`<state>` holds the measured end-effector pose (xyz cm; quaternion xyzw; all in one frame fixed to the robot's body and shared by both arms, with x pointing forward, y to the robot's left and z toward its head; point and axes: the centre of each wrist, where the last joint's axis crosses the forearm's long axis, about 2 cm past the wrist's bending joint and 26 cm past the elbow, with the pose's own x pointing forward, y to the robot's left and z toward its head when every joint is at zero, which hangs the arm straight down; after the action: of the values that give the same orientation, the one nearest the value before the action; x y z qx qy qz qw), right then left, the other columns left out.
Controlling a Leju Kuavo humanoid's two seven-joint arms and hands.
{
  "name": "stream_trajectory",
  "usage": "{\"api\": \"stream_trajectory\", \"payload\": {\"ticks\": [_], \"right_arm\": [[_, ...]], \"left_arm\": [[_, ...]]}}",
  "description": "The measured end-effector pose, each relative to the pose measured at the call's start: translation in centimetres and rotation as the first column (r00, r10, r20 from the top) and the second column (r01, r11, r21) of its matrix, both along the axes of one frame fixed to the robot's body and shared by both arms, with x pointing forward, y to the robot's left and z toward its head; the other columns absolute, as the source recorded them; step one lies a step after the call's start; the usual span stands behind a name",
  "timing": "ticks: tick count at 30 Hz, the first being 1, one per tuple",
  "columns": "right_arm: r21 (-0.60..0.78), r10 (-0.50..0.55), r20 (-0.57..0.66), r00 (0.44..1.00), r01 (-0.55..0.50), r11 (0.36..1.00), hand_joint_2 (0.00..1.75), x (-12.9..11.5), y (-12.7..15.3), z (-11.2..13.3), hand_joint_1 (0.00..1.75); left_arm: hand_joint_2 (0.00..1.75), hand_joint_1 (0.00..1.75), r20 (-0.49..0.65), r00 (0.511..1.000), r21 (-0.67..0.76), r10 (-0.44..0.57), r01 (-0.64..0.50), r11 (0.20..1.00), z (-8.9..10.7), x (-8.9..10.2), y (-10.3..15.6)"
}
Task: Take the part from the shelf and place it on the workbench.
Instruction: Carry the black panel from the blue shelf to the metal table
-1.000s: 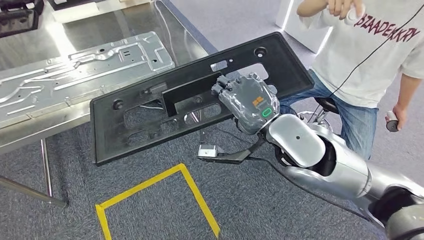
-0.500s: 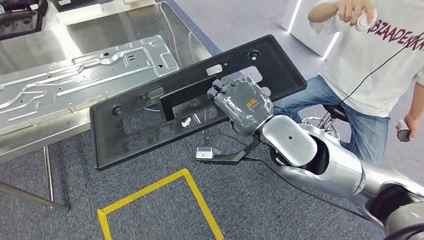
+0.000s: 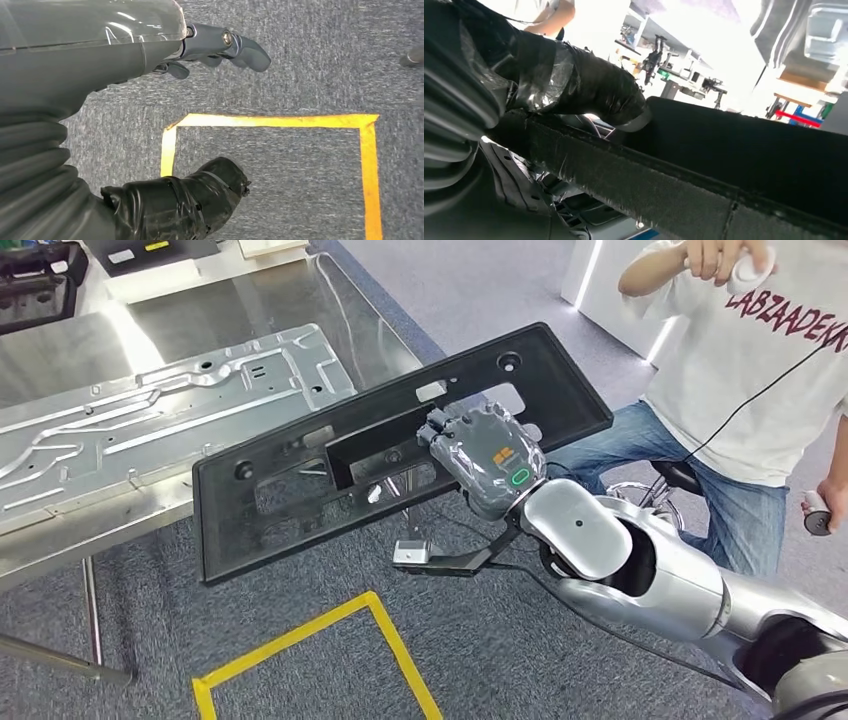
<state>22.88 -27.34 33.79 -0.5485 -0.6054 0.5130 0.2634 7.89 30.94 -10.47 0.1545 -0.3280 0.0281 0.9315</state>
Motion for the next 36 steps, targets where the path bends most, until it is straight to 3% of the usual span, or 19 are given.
{"api": "stream_trajectory", "payload": {"ticks": [10, 19, 24, 36], "right_arm": [[0.086, 0.007, 0.012, 1.0, -0.008, 0.996, 1.75, 0.1, -0.7, 0.7, 1.75], [0.13, -0.035, 0.1, 0.994, 0.022, 0.991, 1.75, 0.1, -1.5, 1.0, 1.75], [0.2, -0.028, 0.047, 0.999, 0.018, 0.98, 1.75, 0.3, -2.1, -0.1, 1.75], [0.219, -0.061, -0.013, 0.998, 0.063, 0.974, 1.75, 1.3, -2.8, -1.3, 1.75]], "left_arm": [[1.75, 0.0, -0.003, 1.0, -0.001, -0.002, 0.002, 1.0, 0.0, -0.1, -0.1], [1.75, 0.0, 0.001, 1.0, 0.0, -0.006, 0.006, 1.0, 0.0, 0.1, -0.2], [1.75, 0.0, -0.001, 1.0, 0.001, -0.012, 0.012, 1.0, 0.0, 0.0, -0.2], [1.75, 0.0, -0.002, 1.0, 0.004, -0.019, 0.019, 1.0, 0.0, 0.0, 0.0]]}}
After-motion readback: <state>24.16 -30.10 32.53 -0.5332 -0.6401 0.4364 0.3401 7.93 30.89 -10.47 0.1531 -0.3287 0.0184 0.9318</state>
